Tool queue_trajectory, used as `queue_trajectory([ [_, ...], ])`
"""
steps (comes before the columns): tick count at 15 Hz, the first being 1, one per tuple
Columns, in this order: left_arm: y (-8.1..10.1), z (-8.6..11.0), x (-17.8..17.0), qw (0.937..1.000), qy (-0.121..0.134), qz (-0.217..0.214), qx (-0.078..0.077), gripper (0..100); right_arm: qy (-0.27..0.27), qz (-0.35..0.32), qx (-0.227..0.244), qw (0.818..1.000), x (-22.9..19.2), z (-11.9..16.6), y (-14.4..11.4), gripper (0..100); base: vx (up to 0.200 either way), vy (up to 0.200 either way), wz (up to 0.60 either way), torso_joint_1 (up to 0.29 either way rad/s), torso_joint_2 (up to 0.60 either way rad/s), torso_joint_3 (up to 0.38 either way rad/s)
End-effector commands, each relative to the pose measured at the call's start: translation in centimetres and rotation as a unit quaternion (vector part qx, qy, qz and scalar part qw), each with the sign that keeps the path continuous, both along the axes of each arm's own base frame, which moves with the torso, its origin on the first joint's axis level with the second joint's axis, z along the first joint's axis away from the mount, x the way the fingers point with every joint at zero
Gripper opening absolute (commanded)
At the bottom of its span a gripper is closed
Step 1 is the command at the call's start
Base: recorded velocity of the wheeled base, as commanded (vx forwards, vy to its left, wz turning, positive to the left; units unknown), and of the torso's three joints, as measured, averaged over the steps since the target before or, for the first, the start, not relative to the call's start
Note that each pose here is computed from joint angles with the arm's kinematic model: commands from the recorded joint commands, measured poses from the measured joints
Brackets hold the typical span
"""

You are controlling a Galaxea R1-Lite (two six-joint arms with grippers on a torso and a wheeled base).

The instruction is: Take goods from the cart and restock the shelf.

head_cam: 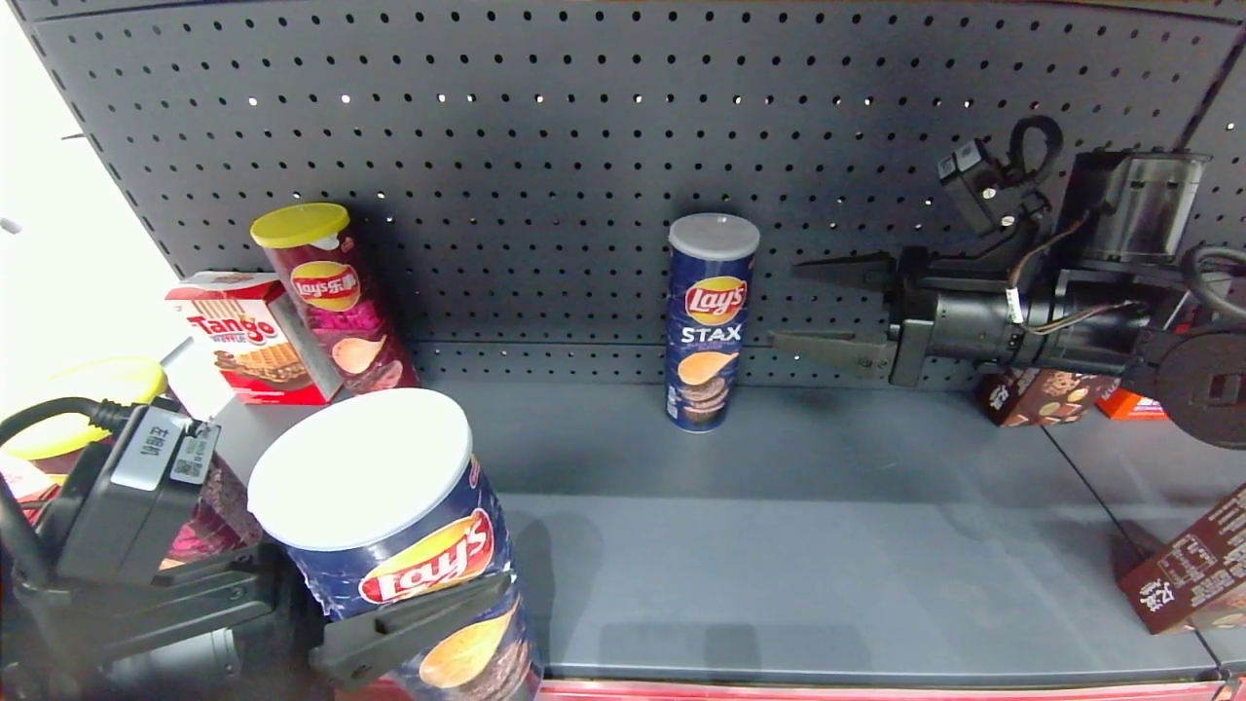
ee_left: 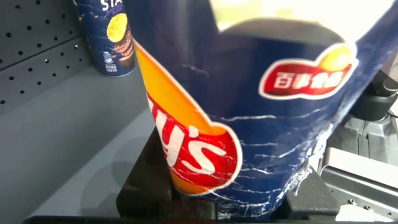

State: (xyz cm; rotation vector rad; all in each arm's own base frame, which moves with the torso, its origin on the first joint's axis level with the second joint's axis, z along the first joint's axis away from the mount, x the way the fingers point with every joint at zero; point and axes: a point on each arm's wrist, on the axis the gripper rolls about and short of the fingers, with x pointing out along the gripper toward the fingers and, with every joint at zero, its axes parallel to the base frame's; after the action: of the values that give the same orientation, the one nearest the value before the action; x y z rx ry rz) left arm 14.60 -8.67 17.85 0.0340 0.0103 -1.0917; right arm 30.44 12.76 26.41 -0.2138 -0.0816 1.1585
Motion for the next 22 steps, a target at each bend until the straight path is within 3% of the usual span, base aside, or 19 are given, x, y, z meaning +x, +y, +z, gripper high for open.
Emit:
queue_trajectory([
  [1, 0.0, -0.1, 0.0, 1.0000, 0.001, 0.000, 0.001, 0, 0.009, 0.003, -0.004, 1.000, 1.5, -1.0, 0.6, 100, 0.000, 0.000, 0.00, 0.000, 0.00, 0.000],
  [11, 0.0, -0.4, 0.2, 1.0000, 0.008, 0.003, 0.004, 0, 0.021, 0.031, -0.012, 0.999, 4.8, -4.1, 2.4, 100, 0.000, 0.000, 0.00, 0.000, 0.00, 0.000],
  [22, -0.2, 0.9, 0.7, 0.9998, -0.013, 0.014, -0.008, 0, 0.036, 0.047, -0.016, 0.998, 7.4, -6.8, 4.0, 100, 0.000, 0.000, 0.00, 0.000, 0.00, 0.000],
])
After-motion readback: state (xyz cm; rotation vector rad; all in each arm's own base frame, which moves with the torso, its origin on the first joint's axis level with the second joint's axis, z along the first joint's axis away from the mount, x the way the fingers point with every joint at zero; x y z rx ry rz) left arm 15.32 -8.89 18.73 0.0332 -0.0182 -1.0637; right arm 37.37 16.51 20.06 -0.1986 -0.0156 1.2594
